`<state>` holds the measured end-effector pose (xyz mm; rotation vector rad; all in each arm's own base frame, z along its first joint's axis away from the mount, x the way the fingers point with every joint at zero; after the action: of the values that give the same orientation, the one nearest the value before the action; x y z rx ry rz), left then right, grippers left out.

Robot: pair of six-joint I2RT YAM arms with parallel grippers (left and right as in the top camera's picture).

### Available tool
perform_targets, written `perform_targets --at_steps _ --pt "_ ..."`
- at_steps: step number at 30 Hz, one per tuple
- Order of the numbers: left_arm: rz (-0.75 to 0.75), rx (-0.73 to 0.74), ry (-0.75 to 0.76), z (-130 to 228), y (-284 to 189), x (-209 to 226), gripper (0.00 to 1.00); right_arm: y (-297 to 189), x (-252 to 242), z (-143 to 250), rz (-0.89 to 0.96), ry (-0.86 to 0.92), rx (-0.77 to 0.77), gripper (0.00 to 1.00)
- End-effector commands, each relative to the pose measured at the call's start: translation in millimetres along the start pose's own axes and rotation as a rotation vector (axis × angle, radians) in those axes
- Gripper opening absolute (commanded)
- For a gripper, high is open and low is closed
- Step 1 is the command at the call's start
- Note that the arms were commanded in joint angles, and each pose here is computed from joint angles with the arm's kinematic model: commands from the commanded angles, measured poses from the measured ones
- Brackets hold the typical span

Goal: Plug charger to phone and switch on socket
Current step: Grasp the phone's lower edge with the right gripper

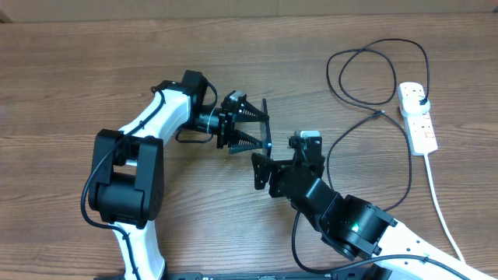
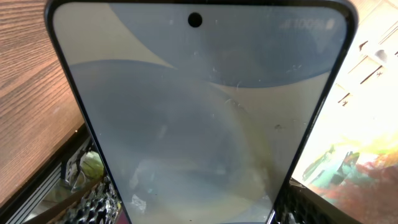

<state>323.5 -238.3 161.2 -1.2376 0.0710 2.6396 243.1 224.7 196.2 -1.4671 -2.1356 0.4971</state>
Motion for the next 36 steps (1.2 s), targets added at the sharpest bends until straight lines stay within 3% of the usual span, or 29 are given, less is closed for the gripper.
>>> perform_targets --at_steps 1,13,26,36 --pt "0.057 0.027 0.021 3 -4 -15 0.63 -4 3 -22 0.032 -0.088 -0.078 0.99" --pt "0.057 0.027 0.017 3 -5 -15 0.63 20 15 -20 0.051 -0.142 -0.098 1.0" --pt "0.057 0.026 0.018 3 -5 -15 0.64 18 16 -22 0.085 -0.223 -0.124 0.79" --pt "0.056 0.026 0.018 3 -5 -14 0.64 29 22 -13 0.083 -0.241 -0.105 0.7"
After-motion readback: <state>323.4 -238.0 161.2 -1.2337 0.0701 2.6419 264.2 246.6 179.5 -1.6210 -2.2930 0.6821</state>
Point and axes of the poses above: each gripper's point midway between its finger pads, its own y axis out along the fingers, its own x axis along the line the jaws close on, z = x × y, the point moved 1 cm from there along -y, back along the fingers, and after that the axes turned 13 degrees about -y, right-handed, at the moved point
